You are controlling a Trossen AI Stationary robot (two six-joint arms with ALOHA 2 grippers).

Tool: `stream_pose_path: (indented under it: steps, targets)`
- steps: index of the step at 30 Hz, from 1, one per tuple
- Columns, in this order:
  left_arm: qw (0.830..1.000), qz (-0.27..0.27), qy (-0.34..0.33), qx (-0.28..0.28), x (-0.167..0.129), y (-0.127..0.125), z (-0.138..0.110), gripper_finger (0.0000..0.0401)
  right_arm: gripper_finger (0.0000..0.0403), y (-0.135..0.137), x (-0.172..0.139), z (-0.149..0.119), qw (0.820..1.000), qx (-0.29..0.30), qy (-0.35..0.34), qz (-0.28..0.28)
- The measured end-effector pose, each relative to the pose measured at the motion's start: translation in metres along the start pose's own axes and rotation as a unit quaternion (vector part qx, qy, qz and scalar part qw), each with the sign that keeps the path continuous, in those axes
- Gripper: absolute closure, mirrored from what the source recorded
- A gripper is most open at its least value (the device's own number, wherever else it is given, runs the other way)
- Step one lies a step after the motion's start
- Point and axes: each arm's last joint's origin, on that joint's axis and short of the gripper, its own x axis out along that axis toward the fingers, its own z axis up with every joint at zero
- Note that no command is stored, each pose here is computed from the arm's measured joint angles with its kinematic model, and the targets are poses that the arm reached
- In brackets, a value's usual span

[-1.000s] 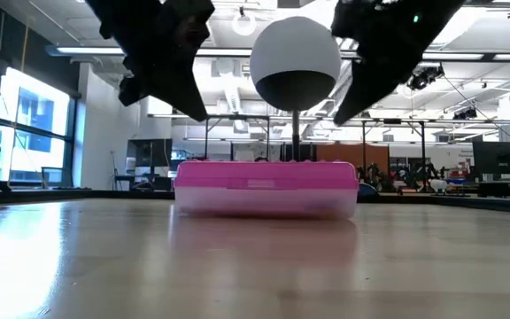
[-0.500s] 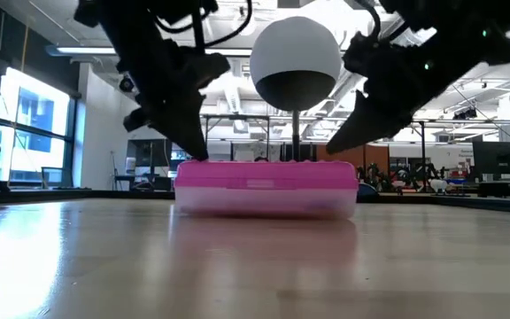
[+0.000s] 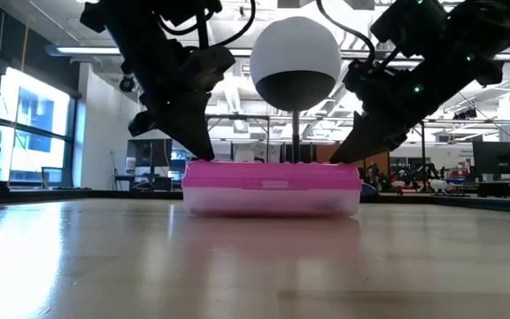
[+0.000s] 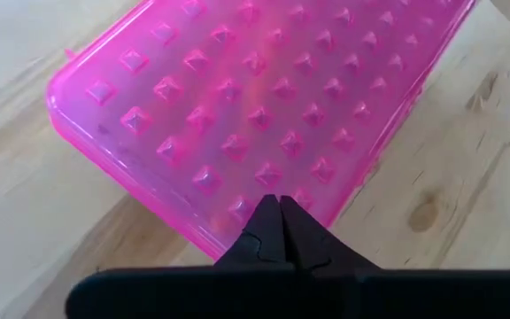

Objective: Pick & place school supplies into a supply box
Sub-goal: Close the pink supply box, then return to Home Position

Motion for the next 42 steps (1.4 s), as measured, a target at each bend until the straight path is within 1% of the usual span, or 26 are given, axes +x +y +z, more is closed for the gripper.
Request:
stream_pose_path:
  steps: [5, 11, 13, 16, 20, 24, 26, 28, 30, 33, 34, 36, 37, 38, 39, 40, 41, 42]
  targets:
    - [1.000, 0.007, 0.000, 0.001, 0.000, 0.001, 0.000, 0.0376, 0.0403, 0.001, -0.001, 0.000, 1.000, -0.001, 0.004, 0.018]
    - [1.000, 0.006, -0.005, 0.014, -0.002, 0.001, 0.000, 0.0391, 0.0403, 0.004, -0.002, 0.000, 1.000, -0.002, 0.002, 0.020]
    - [1.000, 0.008, -0.017, 0.022, -0.008, 0.001, 0.002, 0.0390, 0.0403, 0.004, -0.002, 0.000, 1.000, 0.010, -0.001, 0.023]
    - [0.999, 0.011, -0.033, 0.027, -0.021, 0.004, 0.007, 0.0376, 0.0403, 0.004, -0.005, 0.002, 0.999, 0.015, -0.004, 0.031]
    - [0.998, 0.029, -0.054, 0.032, -0.043, 0.011, 0.010, 0.0376, 0.0403, 0.008, -0.020, 0.009, 0.998, 0.019, -0.024, 0.058]
    - [0.995, 0.052, -0.078, 0.032, -0.069, 0.021, 0.013, 0.0391, 0.0403, 0.014, -0.043, 0.020, 0.994, 0.009, -0.064, 0.088]
    - [0.993, 0.048, -0.102, 0.031, -0.082, 0.024, 0.017, 0.0391, 0.0403, 0.015, -0.059, 0.026, 0.991, -0.004, -0.089, 0.099]
    - [0.992, 0.050, -0.106, 0.046, -0.098, 0.031, 0.017, 0.0380, 0.0403, 0.014, -0.078, 0.031, 0.987, -0.025, -0.119, 0.106]
    - [0.990, 0.039, -0.118, 0.061, -0.116, 0.037, 0.018, 0.0364, 0.0403, 0.009, -0.100, 0.035, 0.981, -0.051, -0.145, 0.114]
    - [0.985, 0.056, -0.131, 0.097, -0.149, 0.057, 0.013, 0.0350, 0.0403, -0.004, -0.137, 0.039, 0.972, -0.078, -0.191, 0.116]
    - [0.981, 0.067, -0.141, 0.117, -0.161, 0.065, 0.011, 0.0349, 0.0403, -0.010, -0.149, 0.038, 0.969, -0.083, -0.203, 0.115]
    - [0.967, 0.095, -0.155, 0.180, -0.182, 0.080, 0.003, 0.0353, 0.0403, -0.024, -0.169, 0.035, 0.965, -0.092, -0.221, 0.111]
    - [0.958, 0.092, -0.167, 0.212, -0.191, 0.085, 0.000, 0.0357, 0.0403, -0.031, -0.177, 0.033, 0.963, -0.093, -0.228, 0.112]
    - [0.951, 0.077, -0.181, 0.238, -0.198, 0.089, -0.004, 0.0362, 0.0403, -0.037, -0.182, 0.028, 0.960, -0.089, -0.236, 0.118]
    - [0.946, 0.050, -0.195, 0.255, -0.204, 0.094, -0.009, 0.0366, 0.0403, -0.042, -0.185, 0.023, 0.958, -0.087, -0.243, 0.126]
    - [0.942, 0.006, -0.207, 0.264, -0.206, 0.097, -0.014, 0.0371, 0.0403, -0.045, -0.186, 0.017, 0.954, -0.086, -0.250, 0.140]
    - [0.935, -0.052, -0.228, 0.268, -0.207, 0.097, -0.018, 0.0375, 0.0403, -0.048, -0.186, 0.010, 0.948, -0.088, -0.261, 0.157]
    - [0.919, -0.119, -0.252, 0.278, -0.206, 0.096, -0.022, 0.0378, 0.0403, -0.049, -0.183, 0.003, 0.942, -0.089, -0.274, 0.175]
